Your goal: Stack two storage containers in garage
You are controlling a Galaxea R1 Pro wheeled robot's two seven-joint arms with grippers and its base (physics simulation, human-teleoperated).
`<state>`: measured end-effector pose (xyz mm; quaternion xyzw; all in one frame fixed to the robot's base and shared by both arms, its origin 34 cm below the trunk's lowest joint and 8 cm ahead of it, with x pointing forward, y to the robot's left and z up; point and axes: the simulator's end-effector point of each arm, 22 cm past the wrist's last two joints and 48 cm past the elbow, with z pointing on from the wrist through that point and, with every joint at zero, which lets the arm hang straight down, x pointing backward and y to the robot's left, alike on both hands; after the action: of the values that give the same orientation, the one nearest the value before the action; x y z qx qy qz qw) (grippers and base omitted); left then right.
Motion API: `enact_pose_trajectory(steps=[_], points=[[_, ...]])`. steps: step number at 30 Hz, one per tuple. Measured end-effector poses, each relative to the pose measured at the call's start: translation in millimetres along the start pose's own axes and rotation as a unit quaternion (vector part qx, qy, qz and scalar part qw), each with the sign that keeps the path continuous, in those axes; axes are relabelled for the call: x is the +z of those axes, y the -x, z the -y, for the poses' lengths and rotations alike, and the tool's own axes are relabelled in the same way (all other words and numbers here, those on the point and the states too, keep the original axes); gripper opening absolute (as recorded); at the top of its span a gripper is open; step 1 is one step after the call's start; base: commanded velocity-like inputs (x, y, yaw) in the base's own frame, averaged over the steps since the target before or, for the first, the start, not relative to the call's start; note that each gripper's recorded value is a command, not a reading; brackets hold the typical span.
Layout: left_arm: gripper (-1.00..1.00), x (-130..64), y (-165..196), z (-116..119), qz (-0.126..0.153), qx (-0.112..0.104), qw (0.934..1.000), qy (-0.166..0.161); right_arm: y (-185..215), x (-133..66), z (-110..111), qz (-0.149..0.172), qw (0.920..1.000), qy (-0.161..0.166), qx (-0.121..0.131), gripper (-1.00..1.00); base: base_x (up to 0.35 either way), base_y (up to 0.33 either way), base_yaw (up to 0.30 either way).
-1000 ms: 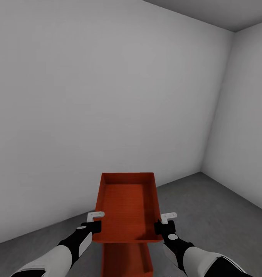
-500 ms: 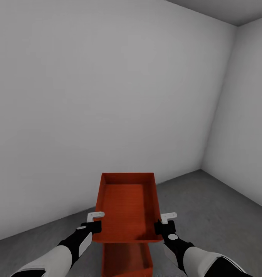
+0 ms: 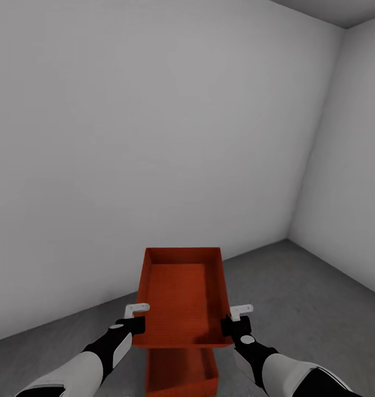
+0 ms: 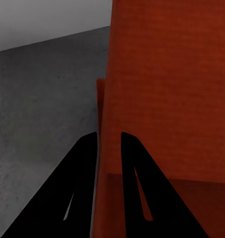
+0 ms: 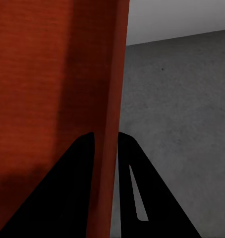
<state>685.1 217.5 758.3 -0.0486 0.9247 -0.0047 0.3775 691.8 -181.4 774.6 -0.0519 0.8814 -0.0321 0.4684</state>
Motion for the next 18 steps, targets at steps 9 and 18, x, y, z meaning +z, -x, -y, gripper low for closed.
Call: enact_pose_trajectory(steps=[9, 18], points=[[-1.0, 3.8, -7, -1, -0.006, 0.0, 1.0, 0.001, -8, 2.5, -1, -0.006, 1.0, 0.001, 0.0, -1.0, 0.0, 0.0, 0.0], [-1.0, 7.5, -14, -1, -0.013, 0.001, 0.9999, 0.001, -15, 4.9, -2, -0.013, 0.9999, 0.002, 0.0, -1.0, 0.0, 0.0, 0.0]])
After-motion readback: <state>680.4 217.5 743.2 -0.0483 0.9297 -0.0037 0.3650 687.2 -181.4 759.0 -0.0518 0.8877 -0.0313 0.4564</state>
